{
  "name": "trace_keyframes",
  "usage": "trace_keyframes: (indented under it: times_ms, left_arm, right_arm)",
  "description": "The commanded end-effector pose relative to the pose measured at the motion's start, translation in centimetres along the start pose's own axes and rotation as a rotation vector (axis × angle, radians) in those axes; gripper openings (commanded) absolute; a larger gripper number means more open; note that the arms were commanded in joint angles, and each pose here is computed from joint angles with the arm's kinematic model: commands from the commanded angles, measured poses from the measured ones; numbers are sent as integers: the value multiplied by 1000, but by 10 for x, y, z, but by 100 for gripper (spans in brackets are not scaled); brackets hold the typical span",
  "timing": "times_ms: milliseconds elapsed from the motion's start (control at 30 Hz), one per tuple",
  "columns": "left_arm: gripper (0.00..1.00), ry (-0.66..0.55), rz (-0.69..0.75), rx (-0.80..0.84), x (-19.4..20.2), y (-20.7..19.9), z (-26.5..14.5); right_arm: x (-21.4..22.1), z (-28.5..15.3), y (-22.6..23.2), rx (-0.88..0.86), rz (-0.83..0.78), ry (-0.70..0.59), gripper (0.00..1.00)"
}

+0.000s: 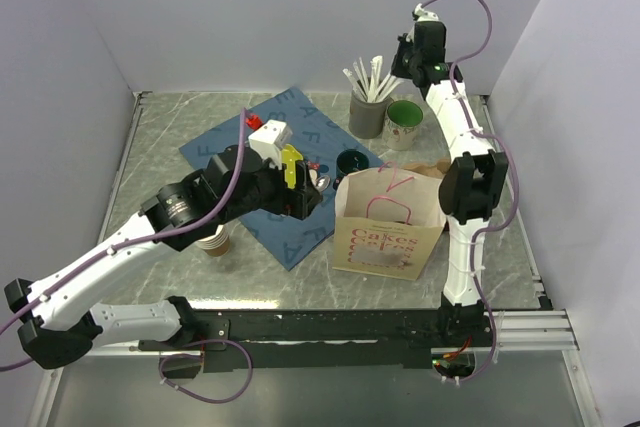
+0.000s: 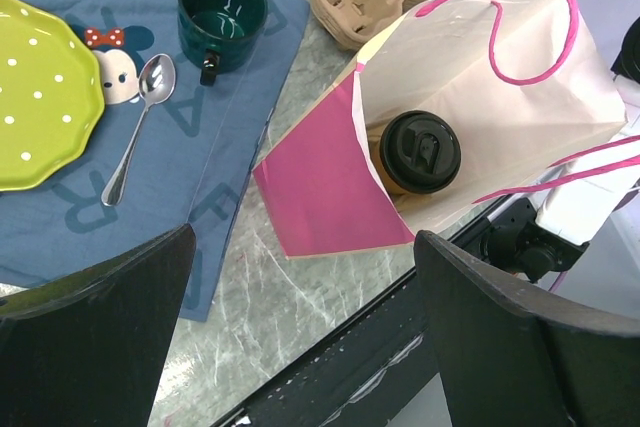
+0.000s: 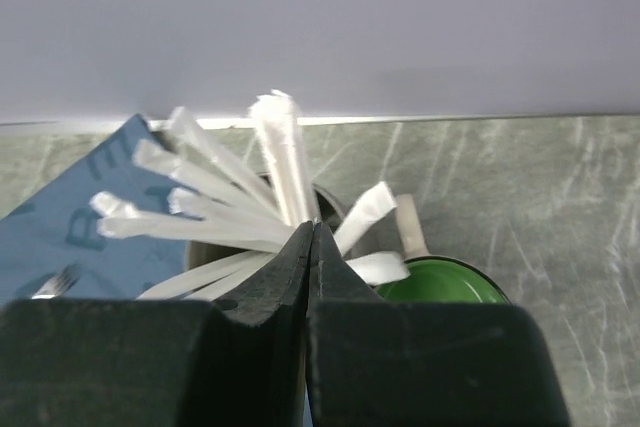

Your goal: Pack the takeout coffee

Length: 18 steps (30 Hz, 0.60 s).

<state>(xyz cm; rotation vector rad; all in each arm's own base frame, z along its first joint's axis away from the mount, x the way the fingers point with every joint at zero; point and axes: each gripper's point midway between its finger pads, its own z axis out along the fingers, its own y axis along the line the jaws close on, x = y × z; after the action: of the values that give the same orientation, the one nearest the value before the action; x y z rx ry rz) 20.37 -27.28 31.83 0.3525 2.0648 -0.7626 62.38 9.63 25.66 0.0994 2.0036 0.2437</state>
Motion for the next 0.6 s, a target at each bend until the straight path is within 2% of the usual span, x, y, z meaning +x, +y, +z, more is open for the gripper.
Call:
trace_keyframes:
  times_ms: [0,367,467,567]
  left_arm:
    - [97,-84,-1,18,-19,-2,-11]
    - [97,-109,45,51,-24,-6,-18]
    - [97,-124,64,45,-31,-6,-20]
    - [97,-145,78,47,-40,-9,-22]
  right_arm:
    - [-79,-60,32,-133,-12,-181,0]
    - [-114,-105,43,-158,-47,-252,0]
    - [-127,-126,48,-179,-54,-277,0]
    - [-147,-165,55,-192,-69,-320,0]
